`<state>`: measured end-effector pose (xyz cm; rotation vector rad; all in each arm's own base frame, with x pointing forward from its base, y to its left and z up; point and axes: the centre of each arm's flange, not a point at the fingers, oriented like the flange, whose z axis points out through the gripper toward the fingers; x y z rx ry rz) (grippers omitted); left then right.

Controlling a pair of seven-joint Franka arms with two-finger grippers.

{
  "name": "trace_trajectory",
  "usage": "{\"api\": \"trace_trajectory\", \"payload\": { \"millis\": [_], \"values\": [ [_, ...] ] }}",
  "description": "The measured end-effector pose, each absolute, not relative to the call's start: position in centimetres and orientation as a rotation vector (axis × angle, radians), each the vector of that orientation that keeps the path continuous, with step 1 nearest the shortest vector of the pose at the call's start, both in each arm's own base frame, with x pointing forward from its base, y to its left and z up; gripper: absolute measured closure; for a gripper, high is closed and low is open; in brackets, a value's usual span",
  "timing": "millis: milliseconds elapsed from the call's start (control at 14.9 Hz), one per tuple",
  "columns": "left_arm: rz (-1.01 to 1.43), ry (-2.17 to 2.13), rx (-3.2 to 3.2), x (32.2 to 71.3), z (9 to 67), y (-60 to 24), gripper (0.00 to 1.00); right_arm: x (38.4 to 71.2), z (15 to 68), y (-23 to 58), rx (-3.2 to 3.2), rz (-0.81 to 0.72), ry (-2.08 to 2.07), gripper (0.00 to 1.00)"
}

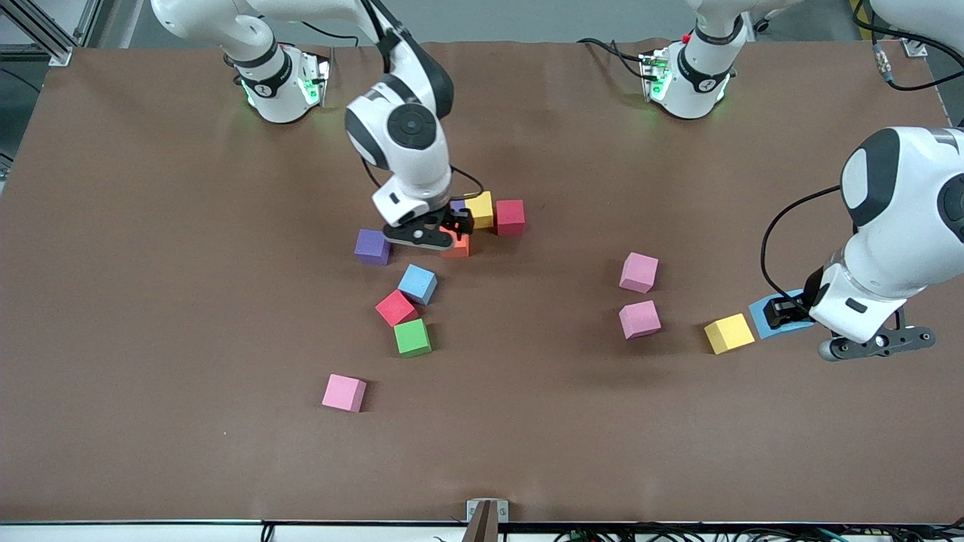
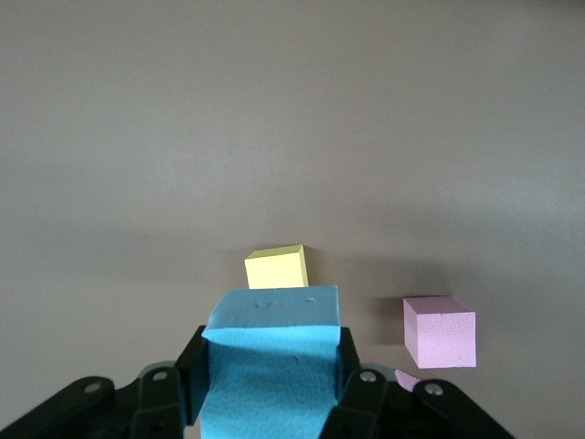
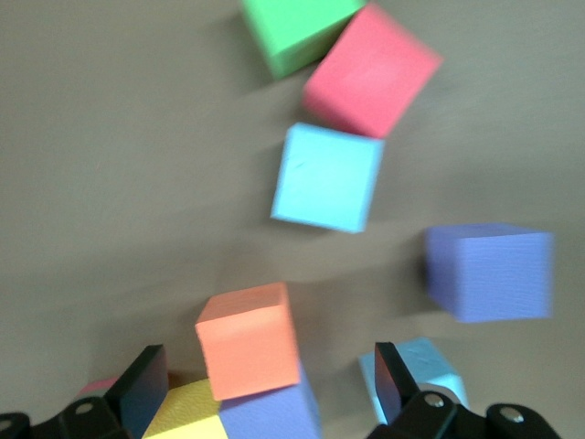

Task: Arrange 11 blocks into digit 3
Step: 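Place the orange cube by the row while the left gripper carries blue, then grasp the second blue cube beside the red cube with the right gripper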

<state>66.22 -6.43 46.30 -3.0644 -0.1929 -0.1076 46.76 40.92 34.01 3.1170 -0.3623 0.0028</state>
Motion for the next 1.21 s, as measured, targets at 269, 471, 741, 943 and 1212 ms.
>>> {"api": "trace_trajectory", "payload": {
  "millis": [269, 471, 741, 943, 1212],
  "values": [
    [-0.112, -0.233, -3.066, 66.1, 46.4, -7.3, 0.44, 49.7, 38.9, 34.1, 3.078, -0.060, -0.546, 0.00],
    [-0.109, -0.296, -3.062, 66.1, 46.3, -7.7, 0.44, 51.2, 38.8, 31.2, 3.052, -0.078, -0.617, 0.00],
    [-0.090, -0.371, -3.056, 66.2, 45.4, -7.8, 0.44, 52.7, 37.0, 31.2, 3.095, 0.005, -0.657, 0.00],
    [-0.098, -0.392, -3.055, 66.3, 45.6, -7.6, 0.44, 53.8, 34.1, 31.8, 3.125, 0.024, -0.705, 0.00],
    [-0.076, -0.462, -3.059, 65.7, 46.3, -9.1, 0.44, 54.9, 29.9, 32.6, 3.133, 0.052, -0.719, 0.00]
  ]
}}
